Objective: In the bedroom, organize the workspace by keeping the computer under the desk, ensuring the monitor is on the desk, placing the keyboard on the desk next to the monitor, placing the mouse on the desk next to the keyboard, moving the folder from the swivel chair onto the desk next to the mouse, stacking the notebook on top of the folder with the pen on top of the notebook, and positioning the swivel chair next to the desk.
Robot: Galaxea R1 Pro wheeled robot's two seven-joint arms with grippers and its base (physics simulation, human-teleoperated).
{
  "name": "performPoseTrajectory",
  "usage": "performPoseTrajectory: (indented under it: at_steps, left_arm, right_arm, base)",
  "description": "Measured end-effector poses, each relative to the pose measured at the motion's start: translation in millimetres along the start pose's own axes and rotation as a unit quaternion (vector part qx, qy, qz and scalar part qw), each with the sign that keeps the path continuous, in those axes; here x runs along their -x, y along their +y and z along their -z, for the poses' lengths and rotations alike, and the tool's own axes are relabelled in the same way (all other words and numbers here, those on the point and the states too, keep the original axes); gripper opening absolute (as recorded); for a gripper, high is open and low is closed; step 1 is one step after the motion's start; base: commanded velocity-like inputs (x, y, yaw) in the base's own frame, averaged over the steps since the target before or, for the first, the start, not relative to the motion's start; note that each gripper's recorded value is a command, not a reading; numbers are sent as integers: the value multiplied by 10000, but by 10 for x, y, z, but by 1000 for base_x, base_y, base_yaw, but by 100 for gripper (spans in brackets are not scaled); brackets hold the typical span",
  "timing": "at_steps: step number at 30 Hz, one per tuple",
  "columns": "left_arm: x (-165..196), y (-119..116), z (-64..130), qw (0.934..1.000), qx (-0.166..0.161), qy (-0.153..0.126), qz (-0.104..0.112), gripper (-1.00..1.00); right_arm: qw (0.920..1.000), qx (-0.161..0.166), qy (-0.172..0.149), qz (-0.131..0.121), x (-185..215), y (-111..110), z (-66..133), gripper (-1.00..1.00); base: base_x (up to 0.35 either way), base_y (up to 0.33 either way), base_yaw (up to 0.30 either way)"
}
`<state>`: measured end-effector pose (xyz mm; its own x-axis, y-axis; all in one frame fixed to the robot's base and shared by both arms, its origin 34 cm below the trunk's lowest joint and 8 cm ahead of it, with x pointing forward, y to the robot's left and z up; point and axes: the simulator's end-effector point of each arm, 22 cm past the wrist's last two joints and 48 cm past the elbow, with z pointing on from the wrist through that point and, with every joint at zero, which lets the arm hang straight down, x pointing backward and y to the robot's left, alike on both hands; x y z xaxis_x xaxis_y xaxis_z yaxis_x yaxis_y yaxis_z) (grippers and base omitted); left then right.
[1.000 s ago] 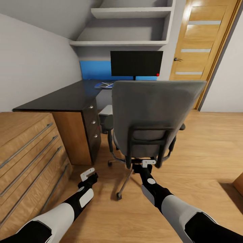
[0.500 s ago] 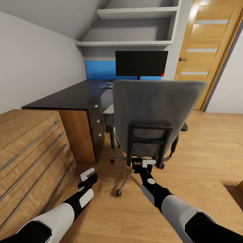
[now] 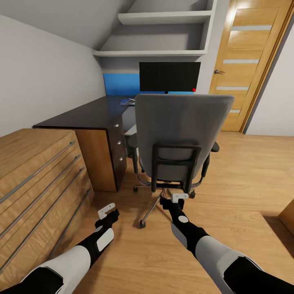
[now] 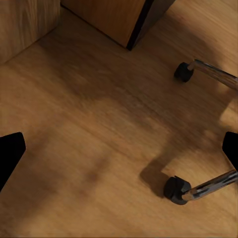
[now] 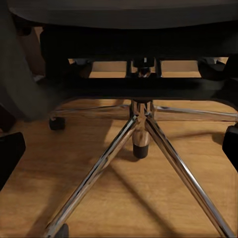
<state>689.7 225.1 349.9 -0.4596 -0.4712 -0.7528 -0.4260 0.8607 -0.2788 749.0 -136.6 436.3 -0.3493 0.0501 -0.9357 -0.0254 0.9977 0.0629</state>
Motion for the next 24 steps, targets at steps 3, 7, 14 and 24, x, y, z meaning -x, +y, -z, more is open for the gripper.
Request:
performPoseTrajectory:
  at_steps: [3, 7, 14, 24]
  left_arm:
    - [-3, -5, 2, 10000, -3, 2, 1, 100]
    - [-5, -9, 3, 10000, -6, 4, 2, 100]
    - [-7, -16, 5, 10000, -12, 6, 4, 100]
    - [-89, -193, 50, 9997, -172, 41, -176, 100]
  right_arm:
    - [10000, 0, -1, 1, 1, -1, 0, 100]
    - [10000, -9, -1, -11, 5, -2, -1, 100]
    - [10000, -13, 1, -11, 4, 2, 1, 100]
    - [10000, -12, -11, -7, 7, 2, 0, 100]
  base:
    - [-9, -4, 0]
    - [-3, -1, 0]
    - [0, -72, 0]
    - [0, -303, 0]
